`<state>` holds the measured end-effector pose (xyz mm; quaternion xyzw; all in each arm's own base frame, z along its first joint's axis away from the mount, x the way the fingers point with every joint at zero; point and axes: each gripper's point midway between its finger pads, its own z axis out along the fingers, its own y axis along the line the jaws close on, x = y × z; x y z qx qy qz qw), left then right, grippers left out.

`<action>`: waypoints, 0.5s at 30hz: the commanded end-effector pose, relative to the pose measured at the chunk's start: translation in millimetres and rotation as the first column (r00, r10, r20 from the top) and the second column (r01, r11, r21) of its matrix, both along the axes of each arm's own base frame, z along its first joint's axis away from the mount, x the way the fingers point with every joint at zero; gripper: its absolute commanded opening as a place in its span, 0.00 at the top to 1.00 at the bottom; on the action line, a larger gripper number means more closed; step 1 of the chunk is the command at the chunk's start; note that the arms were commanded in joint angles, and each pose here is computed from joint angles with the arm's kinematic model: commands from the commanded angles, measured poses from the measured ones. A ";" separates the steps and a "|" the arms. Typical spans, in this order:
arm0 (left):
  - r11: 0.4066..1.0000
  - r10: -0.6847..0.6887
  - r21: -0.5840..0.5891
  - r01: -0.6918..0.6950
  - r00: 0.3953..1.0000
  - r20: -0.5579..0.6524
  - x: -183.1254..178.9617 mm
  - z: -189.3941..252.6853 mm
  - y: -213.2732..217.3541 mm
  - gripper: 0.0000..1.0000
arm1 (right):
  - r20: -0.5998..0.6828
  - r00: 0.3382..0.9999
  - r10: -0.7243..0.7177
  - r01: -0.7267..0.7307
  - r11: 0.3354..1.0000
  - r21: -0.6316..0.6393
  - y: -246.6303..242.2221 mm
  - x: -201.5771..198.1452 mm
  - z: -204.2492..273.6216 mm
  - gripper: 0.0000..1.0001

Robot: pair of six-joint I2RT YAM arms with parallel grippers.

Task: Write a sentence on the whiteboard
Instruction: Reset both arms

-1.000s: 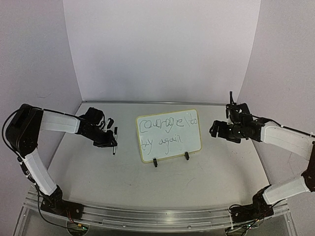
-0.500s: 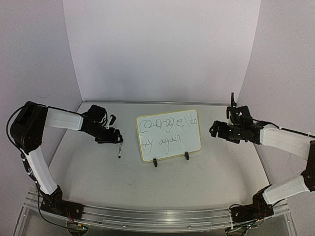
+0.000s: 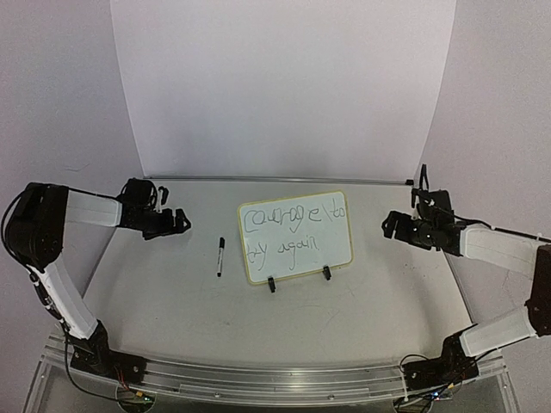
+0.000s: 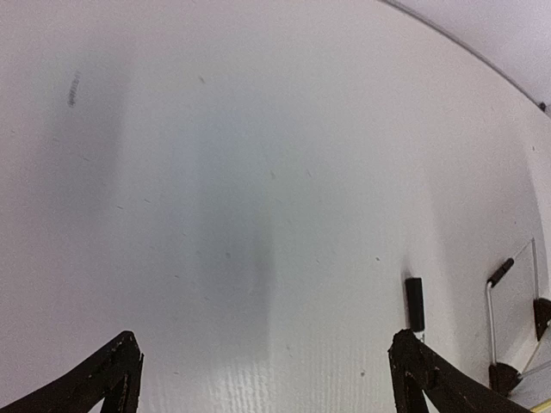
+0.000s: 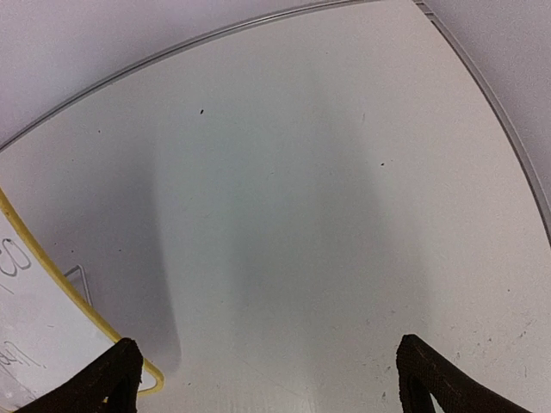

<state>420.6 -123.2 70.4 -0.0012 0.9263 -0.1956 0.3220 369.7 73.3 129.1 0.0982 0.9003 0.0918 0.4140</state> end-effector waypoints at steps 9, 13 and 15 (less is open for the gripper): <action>0.891 0.333 0.070 -0.449 0.750 0.572 18.1 99.3 119.9 0.01 | 0.443 0.887 -0.126 0.180 0.980 -0.082 -61.5 -1.1 58.5 0.02; 0.884 0.307 0.098 -0.457 0.726 0.616 14.3 86.7 123.3 0.01 | 0.499 0.856 -0.140 0.240 0.960 -0.142 -74.8 -10.0 51.2 0.02; 0.883 0.295 0.112 -0.455 0.726 0.621 12.6 76.6 123.7 0.01 | 0.509 0.848 -0.144 0.260 0.952 -0.163 -79.3 -13.7 50.5 0.02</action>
